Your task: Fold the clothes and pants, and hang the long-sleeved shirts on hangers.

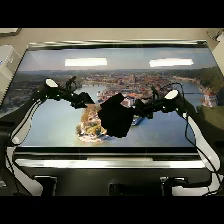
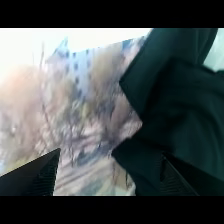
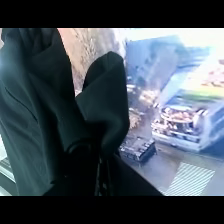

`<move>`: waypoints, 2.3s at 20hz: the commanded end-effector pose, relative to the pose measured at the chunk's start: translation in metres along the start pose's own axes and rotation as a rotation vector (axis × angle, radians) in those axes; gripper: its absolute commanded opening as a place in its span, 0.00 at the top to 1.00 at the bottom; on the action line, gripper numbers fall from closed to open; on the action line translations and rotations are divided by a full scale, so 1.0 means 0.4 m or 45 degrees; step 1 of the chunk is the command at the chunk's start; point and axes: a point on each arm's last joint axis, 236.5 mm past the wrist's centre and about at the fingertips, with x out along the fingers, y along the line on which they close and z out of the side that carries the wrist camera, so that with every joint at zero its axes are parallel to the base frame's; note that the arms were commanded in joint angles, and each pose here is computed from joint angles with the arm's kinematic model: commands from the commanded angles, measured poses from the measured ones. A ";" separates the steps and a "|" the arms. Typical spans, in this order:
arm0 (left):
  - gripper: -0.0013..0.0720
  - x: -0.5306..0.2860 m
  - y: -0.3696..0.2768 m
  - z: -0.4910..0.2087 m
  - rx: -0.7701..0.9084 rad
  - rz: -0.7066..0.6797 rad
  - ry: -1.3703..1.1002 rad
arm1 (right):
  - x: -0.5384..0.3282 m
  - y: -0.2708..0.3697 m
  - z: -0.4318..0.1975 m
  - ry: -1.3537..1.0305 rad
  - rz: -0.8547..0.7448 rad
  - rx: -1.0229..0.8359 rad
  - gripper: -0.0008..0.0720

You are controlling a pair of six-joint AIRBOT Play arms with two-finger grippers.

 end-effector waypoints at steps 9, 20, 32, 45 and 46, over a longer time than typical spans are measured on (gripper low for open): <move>0.04 0.070 -0.013 0.032 0.035 -0.077 -0.057 | -0.001 0.003 -0.018 0.039 0.003 -0.004 0.94; 0.20 0.175 -0.087 0.003 0.049 -0.116 0.011 | -0.023 0.028 -0.018 0.013 0.024 -0.026 0.94; 0.96 0.186 -0.115 0.006 0.043 -0.110 0.010 | -0.071 0.075 -0.018 -0.050 0.050 -0.084 0.94; 0.97 -0.289 -0.280 0.257 0.245 -0.116 -0.430 | -0.314 0.247 0.039 -0.519 0.043 -0.555 0.94; 0.97 -0.363 -0.288 0.268 0.256 -0.109 -0.502 | -0.371 0.264 0.061 -0.619 -0.025 -0.655 0.94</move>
